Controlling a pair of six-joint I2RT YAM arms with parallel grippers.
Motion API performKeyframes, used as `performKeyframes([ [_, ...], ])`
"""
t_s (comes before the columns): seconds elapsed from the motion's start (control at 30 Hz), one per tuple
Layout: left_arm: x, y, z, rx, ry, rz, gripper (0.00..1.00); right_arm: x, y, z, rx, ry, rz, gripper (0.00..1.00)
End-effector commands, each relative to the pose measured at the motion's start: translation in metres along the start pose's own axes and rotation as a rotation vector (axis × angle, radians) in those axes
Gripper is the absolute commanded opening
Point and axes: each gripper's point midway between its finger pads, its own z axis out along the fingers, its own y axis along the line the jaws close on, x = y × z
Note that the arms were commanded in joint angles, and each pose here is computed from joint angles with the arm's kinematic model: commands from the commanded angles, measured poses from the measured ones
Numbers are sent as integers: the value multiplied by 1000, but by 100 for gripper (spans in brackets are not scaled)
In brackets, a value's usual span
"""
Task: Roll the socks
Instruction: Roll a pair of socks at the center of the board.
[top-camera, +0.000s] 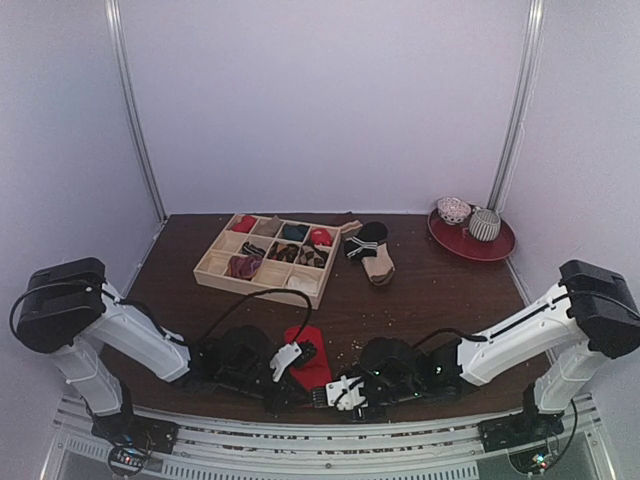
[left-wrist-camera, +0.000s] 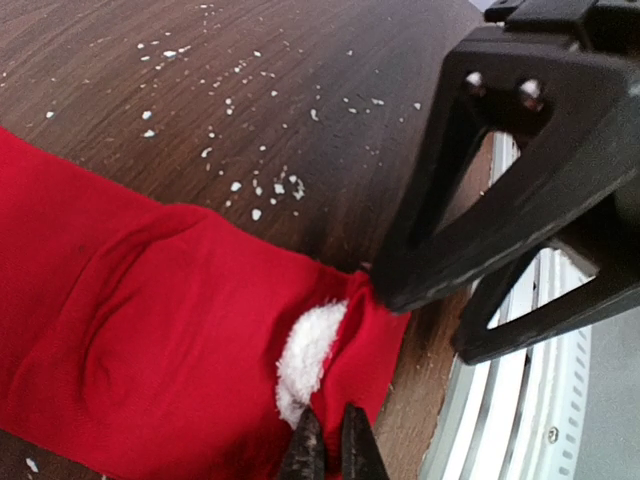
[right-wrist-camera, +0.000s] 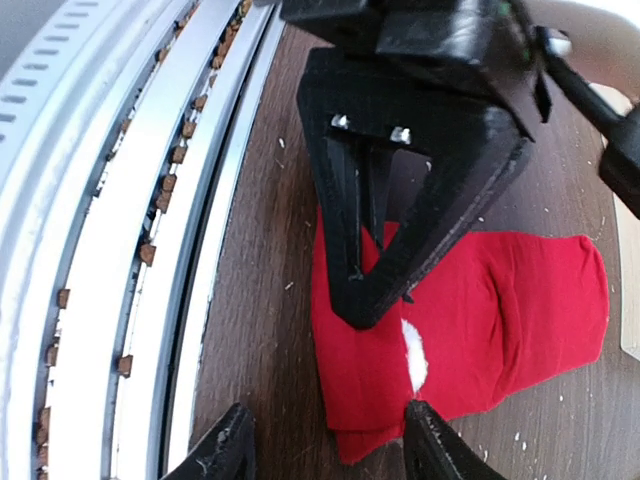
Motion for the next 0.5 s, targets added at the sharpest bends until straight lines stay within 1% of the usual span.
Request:
performKeyframes([
  [0.0, 63, 14, -3, -34, 215, -70, 0, -15, -15, 9, 74, -14, -73, 50],
  [0.13, 67, 15, -4, -31, 224, -70, 0, -19, -11, 12, 69, -31, -91, 48],
  [0.2, 67, 15, -4, -29, 226, -70, 0, -13, -11, 17, 72, -1, -90, 47],
  [0.3, 68, 14, -5, -21, 226, -70, 0, 1, -9, 24, 64, 56, -82, 42],
  [0.47, 69, 17, -6, -24, 228, -76, 0, 13, 2, 32, 23, 79, -43, 34],
])
